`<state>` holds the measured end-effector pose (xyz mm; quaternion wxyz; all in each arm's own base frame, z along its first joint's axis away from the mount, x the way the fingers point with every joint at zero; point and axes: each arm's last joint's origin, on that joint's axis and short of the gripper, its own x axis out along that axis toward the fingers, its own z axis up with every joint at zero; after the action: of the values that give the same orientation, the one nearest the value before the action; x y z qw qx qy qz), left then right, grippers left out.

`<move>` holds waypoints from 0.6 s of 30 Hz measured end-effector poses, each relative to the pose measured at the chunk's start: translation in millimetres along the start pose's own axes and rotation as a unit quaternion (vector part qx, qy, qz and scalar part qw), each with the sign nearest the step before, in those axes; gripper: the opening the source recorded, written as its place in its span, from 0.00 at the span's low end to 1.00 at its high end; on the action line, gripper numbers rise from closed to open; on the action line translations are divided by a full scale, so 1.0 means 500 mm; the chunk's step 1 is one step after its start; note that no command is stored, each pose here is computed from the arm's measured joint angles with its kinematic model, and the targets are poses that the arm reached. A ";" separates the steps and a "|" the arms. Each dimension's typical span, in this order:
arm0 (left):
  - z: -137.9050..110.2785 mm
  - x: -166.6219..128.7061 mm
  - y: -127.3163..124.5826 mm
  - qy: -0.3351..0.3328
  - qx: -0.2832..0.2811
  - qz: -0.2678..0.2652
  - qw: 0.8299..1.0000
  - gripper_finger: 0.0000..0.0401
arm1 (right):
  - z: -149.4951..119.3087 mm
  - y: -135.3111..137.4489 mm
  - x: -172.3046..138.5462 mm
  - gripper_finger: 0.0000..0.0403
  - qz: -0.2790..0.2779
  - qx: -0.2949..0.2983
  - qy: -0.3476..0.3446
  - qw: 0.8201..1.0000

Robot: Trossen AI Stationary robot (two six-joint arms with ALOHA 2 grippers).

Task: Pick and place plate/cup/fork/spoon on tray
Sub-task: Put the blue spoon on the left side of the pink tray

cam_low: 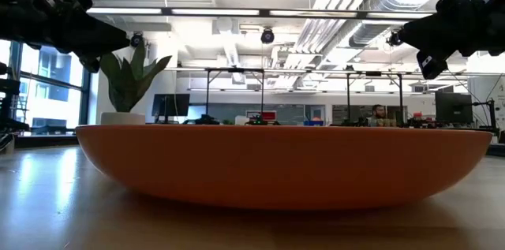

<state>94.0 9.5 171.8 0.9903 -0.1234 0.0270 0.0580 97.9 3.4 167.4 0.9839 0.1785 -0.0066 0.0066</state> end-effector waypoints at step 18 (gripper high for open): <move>0.004 0.000 0.002 -0.020 -0.279 0.019 0.960 0.20 | 0.000 0.000 0.000 0.18 0.000 0.000 0.000 1.000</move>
<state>93.8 11.0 173.3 0.9156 -0.3930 -0.0077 0.0844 97.9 3.4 167.4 0.9839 0.1785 -0.0067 0.0065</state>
